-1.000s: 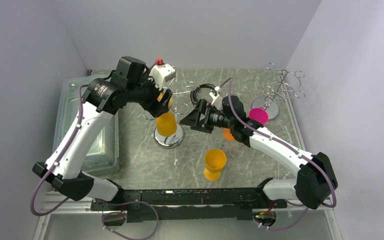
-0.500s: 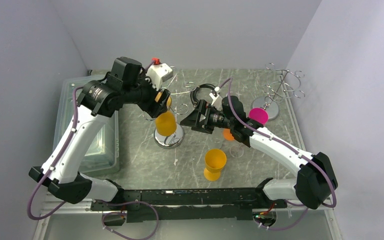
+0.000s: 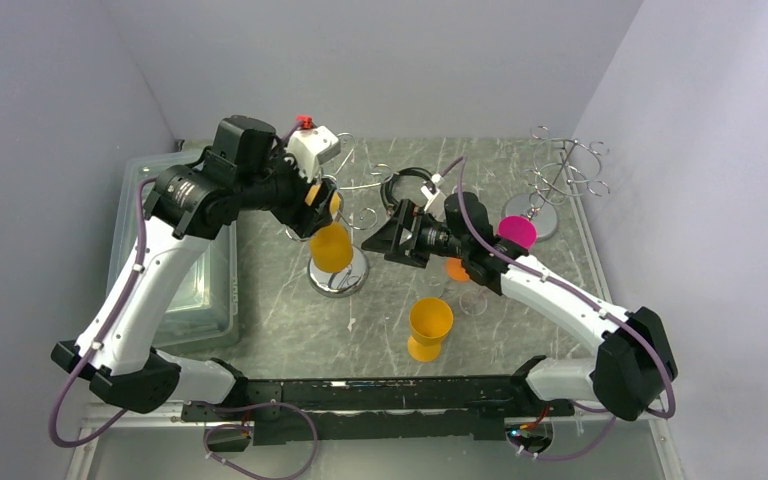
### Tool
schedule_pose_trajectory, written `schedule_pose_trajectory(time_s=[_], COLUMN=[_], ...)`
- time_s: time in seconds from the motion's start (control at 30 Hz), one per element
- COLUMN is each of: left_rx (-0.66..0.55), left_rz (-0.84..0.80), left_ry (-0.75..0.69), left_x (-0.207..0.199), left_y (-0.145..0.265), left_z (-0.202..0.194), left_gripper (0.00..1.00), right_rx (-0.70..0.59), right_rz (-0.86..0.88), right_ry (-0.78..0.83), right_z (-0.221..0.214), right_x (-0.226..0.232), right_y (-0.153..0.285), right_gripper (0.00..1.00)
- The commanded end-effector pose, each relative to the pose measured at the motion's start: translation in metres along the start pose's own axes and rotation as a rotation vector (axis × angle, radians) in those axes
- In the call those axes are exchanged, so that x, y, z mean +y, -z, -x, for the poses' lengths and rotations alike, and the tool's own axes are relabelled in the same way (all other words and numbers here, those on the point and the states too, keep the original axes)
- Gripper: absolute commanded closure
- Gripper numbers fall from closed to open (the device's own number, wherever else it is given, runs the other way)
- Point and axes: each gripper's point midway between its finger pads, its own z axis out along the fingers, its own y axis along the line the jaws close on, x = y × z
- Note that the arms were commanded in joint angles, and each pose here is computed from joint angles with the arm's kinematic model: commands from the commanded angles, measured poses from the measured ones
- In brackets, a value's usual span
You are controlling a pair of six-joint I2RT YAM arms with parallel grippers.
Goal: Take the wine glass off the wine glass rack
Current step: Pick up the wine glass from the wine rack.
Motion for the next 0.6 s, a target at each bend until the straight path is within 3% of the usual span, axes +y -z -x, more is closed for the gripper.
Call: schedule_pose_trajectory(time_s=[0.0, 0.57], left_rx=[-0.062, -0.089], left_rz=[-0.026, -0.089], left_ry=[0.001, 0.008], left_x=[-0.008, -0.022], left_y=[0.017, 0.030], left_z=[0.010, 0.014], left_gripper=[0.48, 0.54], right_rx=[-0.064, -0.095], right_rz=[0.060, 0.053], right_ry=[0.061, 0.065], right_z=[0.015, 0.016], right_x=[0.029, 0.033], right_y=[0.011, 0.022], right_gripper=[0.01, 0.01])
